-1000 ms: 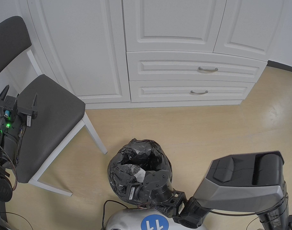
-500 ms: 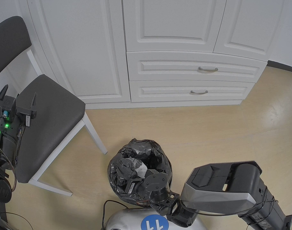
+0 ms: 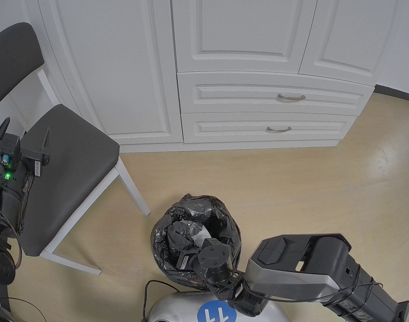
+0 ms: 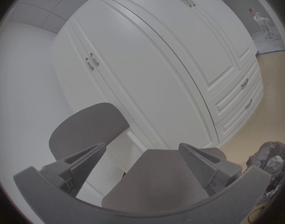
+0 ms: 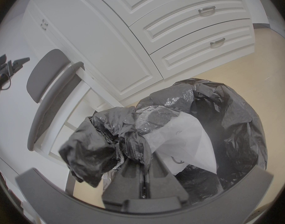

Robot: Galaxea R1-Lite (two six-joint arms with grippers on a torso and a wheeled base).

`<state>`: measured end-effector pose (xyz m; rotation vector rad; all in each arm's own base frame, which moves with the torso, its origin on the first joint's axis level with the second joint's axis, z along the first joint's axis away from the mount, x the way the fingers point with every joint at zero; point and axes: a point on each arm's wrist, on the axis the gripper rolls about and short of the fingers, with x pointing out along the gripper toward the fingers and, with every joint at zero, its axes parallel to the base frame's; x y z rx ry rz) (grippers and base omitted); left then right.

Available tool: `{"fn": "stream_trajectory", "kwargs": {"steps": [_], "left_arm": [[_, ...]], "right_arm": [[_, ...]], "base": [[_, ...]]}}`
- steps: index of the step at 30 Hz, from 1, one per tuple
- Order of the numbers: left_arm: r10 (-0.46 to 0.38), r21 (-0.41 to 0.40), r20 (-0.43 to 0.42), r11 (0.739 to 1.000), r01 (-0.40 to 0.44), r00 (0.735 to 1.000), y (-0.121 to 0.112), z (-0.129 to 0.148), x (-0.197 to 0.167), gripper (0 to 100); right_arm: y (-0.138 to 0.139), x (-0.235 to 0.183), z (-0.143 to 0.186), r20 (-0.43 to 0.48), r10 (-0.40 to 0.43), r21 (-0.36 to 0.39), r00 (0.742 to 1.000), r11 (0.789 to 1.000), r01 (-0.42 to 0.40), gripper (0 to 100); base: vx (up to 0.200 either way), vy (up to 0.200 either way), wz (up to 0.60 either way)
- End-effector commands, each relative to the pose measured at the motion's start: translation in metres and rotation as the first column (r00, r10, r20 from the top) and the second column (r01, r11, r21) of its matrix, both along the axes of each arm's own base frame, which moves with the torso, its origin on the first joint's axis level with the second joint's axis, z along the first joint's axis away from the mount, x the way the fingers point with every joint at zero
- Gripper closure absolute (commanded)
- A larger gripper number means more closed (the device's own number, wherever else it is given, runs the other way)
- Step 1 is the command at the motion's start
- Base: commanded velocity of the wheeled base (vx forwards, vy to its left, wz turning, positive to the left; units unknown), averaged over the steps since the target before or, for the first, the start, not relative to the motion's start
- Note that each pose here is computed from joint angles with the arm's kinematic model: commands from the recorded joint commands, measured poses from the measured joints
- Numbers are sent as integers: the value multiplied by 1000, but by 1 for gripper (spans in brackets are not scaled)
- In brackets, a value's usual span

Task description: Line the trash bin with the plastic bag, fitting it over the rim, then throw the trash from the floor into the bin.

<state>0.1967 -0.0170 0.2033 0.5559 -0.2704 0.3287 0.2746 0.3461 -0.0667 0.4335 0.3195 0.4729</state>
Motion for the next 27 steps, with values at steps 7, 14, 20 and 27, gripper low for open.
{"fn": "stream_trajectory", "kwargs": {"steps": [7,14,20,27], "left_arm": [[-1,0,3,1000,1,1000,0,1,0,0],[-1,0,2,1000,1,1000,0,0,0,0],[-1,0,2,1000,1,1000,0,0,0,0],[-78,2,0,997,78,997,-11,0,-1,0]], "right_arm": [[2,-5,-8,-7,1,-15,1000,1000,-1,0],[2,-6,-8,3,0,-5,1000,1000,0,0],[2,-6,-8,7,-1,-3,1000,1000,1,0],[-30,-9,46,105,-6,-95,994,995,16,0]], "base": [[0,0,0],[0,0,0],[0,0,0],[0,0,0]]}}
